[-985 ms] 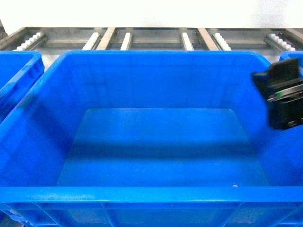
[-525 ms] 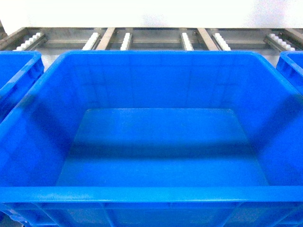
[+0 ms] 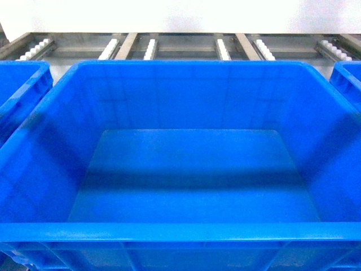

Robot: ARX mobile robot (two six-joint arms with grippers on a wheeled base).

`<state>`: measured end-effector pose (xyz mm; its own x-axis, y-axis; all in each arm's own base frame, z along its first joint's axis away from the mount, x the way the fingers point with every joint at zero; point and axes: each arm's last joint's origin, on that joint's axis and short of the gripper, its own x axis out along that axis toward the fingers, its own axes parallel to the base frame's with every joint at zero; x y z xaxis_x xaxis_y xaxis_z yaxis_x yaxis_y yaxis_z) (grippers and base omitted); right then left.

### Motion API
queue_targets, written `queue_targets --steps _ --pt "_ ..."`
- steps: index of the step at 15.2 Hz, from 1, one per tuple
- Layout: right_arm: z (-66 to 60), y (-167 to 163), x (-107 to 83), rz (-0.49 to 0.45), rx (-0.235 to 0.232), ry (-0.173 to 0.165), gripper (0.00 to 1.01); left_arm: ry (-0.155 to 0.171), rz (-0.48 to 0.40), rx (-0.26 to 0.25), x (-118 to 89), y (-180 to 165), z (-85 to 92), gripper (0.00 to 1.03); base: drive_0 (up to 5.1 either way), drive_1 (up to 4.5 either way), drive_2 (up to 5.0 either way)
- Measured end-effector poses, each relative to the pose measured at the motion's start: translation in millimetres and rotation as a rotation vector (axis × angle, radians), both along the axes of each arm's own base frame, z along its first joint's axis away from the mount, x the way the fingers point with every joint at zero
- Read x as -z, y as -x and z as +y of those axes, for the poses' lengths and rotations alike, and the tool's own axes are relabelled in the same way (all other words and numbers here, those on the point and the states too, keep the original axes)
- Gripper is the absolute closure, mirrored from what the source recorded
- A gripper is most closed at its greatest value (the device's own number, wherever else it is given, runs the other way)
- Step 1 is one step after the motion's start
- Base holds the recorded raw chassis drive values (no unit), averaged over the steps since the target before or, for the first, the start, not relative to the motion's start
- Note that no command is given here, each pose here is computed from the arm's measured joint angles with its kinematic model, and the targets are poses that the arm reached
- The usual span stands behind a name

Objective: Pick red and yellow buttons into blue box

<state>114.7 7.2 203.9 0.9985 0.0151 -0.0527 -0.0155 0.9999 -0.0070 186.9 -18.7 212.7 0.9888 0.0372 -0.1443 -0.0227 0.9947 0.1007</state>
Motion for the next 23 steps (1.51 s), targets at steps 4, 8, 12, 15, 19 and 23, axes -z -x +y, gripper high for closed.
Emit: queue_targets --steps 4,8,12,15,19,23 --pt "0.0 0 0.1 0.001 0.0 0.0 0.03 -0.015 0.063 0.074 4 -13 -8.3 0.73 0.0 0.0 0.0" --pt "0.0 0 0.1 0.001 0.0 0.0 0.03 -0.107 0.176 0.34 7 -74 -51.9 0.73 0.0 0.0 0.0" --pt "0.0 0 0.1 0.002 0.0 0.0 0.03 -0.147 0.475 0.537 46 -112 -101.3 0.73 0.0 0.0 0.0" --pt "0.0 0 0.1 0.002 0.0 0.0 0.03 -0.169 0.507 0.509 55 -130 -108.6 0.73 0.0 0.0 0.0" --pt "0.0 0 0.1 0.002 0.0 0.0 0.03 -0.142 0.5 0.504 57 -134 -110.7 0.5 0.0 0.0 0.0" --pt "0.0 0 0.1 0.002 0.0 0.0 0.03 -0.035 0.424 0.424 45 -144 -94.4 0.07 0.0 0.0 0.0"
